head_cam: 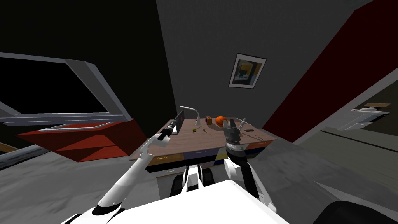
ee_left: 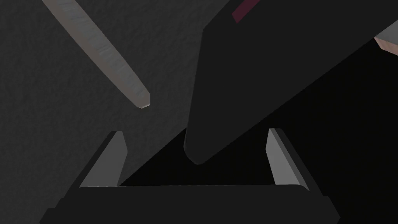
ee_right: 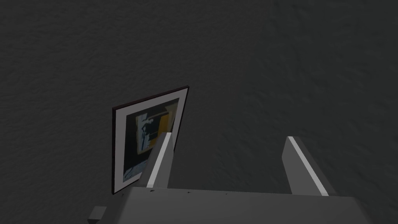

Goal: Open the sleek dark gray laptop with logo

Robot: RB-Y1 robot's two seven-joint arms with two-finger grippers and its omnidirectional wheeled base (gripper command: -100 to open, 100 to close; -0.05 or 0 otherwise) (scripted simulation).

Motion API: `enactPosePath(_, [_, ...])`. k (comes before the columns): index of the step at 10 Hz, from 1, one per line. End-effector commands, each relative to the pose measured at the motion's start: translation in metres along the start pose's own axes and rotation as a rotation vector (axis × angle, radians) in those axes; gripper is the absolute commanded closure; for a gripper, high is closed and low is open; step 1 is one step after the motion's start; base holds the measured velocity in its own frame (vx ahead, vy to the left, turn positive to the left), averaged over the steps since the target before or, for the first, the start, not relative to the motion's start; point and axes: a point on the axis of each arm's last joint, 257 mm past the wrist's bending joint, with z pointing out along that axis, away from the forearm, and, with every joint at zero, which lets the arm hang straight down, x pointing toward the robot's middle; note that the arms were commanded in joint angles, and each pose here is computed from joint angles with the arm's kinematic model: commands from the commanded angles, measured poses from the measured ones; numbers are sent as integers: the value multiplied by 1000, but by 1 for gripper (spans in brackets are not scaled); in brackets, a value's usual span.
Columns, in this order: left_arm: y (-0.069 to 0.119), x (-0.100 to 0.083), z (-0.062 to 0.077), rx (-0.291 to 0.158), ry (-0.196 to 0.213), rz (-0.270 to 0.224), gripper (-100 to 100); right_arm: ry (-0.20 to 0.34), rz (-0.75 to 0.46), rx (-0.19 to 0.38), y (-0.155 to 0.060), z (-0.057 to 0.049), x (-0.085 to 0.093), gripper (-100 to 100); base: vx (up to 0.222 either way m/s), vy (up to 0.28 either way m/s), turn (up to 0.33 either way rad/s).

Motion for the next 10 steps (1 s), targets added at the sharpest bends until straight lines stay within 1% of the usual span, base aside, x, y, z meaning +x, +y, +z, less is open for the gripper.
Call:
enactPosePath(1, [4,-3,1,-17,-3,18,-100,0,0,0,0,0,0,0,40,26,-2])
enactPosePath(3, [19,-22,7,-56,-39,19,-100,0,0,0,0,0,0,0,21,26,-234])
enactPosePath(4, [16,-16,5,-46,-29,20,-100,0,0,0,0,0,0,0,8,20,-42])
enactPosePath(5, [11,-12,4,-37,-19,20,100,0,0,0,0,0,0,0,-9,-9,198])
enactPosePath(6, [5,-3,1,-21,-4,21,100,0,0,0,0,0,0,0,-12,-30,246])
enactPosePath(7, [6,-10,5,-24,-16,24,100,0,0,0,0,0,0,0,-5,-20,54])
enactPosePath(8, [5,-5,7,-16,-10,-54,100,0,0,0,0,0,0,0,-1,67,13])
enactPosePath(10, [3,0,8,-9,-6,-133,100,0,0,0,0,0,0,0,17,136,8])
